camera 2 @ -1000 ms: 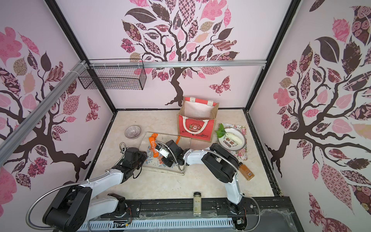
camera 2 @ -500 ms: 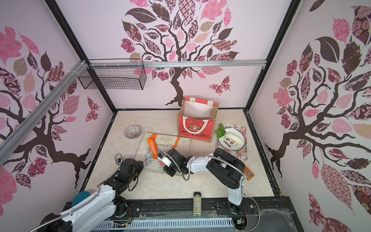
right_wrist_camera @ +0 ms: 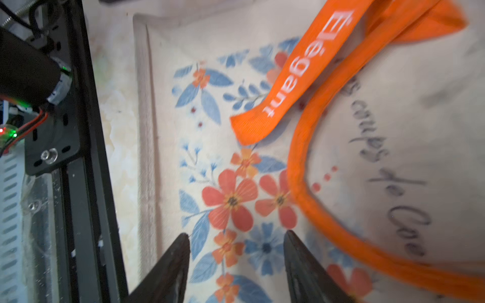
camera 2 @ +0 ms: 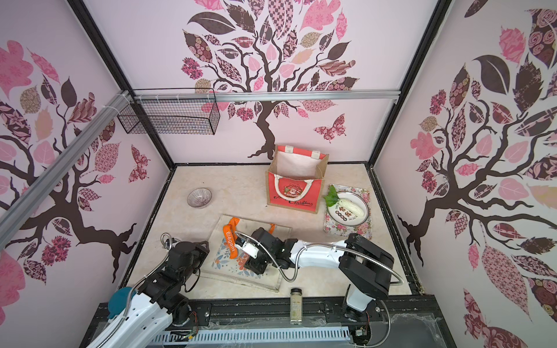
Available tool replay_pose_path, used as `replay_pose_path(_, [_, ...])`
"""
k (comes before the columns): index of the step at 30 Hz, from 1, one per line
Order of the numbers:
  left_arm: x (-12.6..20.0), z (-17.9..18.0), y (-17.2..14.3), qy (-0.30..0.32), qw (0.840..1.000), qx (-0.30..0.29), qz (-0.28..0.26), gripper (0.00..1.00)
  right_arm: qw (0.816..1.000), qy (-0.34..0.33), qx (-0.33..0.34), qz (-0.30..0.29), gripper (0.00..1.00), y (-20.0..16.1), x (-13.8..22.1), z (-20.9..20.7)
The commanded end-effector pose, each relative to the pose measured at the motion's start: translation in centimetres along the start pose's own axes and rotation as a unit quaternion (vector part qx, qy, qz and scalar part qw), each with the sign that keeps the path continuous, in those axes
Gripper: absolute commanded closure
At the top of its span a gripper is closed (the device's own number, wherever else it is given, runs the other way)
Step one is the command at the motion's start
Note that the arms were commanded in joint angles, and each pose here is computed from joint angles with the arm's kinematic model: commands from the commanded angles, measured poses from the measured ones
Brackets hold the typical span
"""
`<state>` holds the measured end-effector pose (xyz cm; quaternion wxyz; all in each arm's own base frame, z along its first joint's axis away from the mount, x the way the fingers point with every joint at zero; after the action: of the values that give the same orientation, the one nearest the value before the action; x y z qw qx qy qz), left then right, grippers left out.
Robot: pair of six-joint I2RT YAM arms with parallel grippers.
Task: Put away the canvas bag
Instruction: Adjust the canvas bag at the center of the board.
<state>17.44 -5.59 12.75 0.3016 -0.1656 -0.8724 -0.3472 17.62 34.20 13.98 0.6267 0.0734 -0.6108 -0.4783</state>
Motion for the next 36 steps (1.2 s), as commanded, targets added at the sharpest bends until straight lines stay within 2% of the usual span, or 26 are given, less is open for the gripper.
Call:
replay_pose_path(1, [-0.6,-3.4,1.0,-0.042,0.999,0.008,0.003,0.64,0.999,-0.022,0.034,0.015,0.36,1.2,-0.8,-0.7])
replay_pose_path(3, [-1.9,-3.5,0.9,-0.042,0.999,0.018,-0.006,0.65,0.998,-0.030,0.043,0.027,0.35,1.2,-1.9,-1.0])
replay_pose_path(5, [-2.9,-3.4,0.4,-0.056,0.998,0.039,-0.005,0.70,0.997,-0.045,0.046,0.038,0.33,0.6,-3.2,-1.8])
replay_pose_path(8, [-3.7,-3.6,-0.1,-0.066,0.997,0.028,0.001,0.71,0.996,-0.065,0.045,0.052,0.33,-0.5,-5.0,-3.1])
replay_pose_path(11, [-4.5,-2.5,-0.6,-0.040,0.999,0.020,0.000,0.72,0.995,-0.064,0.042,0.058,0.35,-1.2,-5.9,-3.3])
replay_pose_path(13, [-4.8,-1.7,-1.2,-0.036,0.999,0.022,0.005,0.73,0.996,-0.058,0.039,0.056,0.44,-1.4,-6.0,-3.1])
replay_pose_path(15, [-5.0,-0.9,-1.8,-0.031,0.999,0.017,0.013,0.73,0.997,-0.055,0.039,0.041,0.64,-0.8,-5.4,-2.8])
replay_pose_path(17, [-5.1,-0.3,-2.1,-0.016,1.000,0.001,0.014,0.73,0.998,-0.044,0.039,0.015,0.77,0.3,-4.5,-2.3])
replay_pose_path(21, [-5.6,2.0,-2.6,0.052,0.998,-0.026,0.011,0.80,0.999,0.010,0.019,-0.032,0.92,3.6,-1.6,-1.7])
replay_pose_path(25, [-5.8,3.1,-3.6,0.067,0.997,-0.032,0.035,0.84,0.998,0.012,0.014,-0.054,0.95,6.2,-0.1,-2.7])
replay_pose_path(30, [-5.2,5.0,-3.9,0.101,0.994,-0.039,0.031,0.93,0.997,-0.048,-0.003,-0.054,0.95,8.6,-0.7,-7.2])
replay_pose_path(33, [-4.7,5.6,-3.9,0.105,0.993,-0.046,0.028,0.93,0.989,-0.141,0.006,-0.049,0.95,9.5,-1.8,-10.5])
replay_pose_path(36, [-4.3,6.1,-4.1,0.102,0.993,-0.047,0.025,0.93,0.976,-0.212,0.009,-0.048,0.88,10.6,-2.7,-13.1])
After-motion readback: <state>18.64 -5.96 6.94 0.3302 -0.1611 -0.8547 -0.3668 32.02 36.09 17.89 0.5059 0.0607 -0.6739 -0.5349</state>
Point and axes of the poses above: each gripper's point midway between its finger pads, its own x axis back along the fingers, its own z axis along the line the jaws close on, y = z × x, the point moved 7 cm from there along x, back along the fingers, and after that the axes turned 11 degrees about -x, right-handed, at the moved point
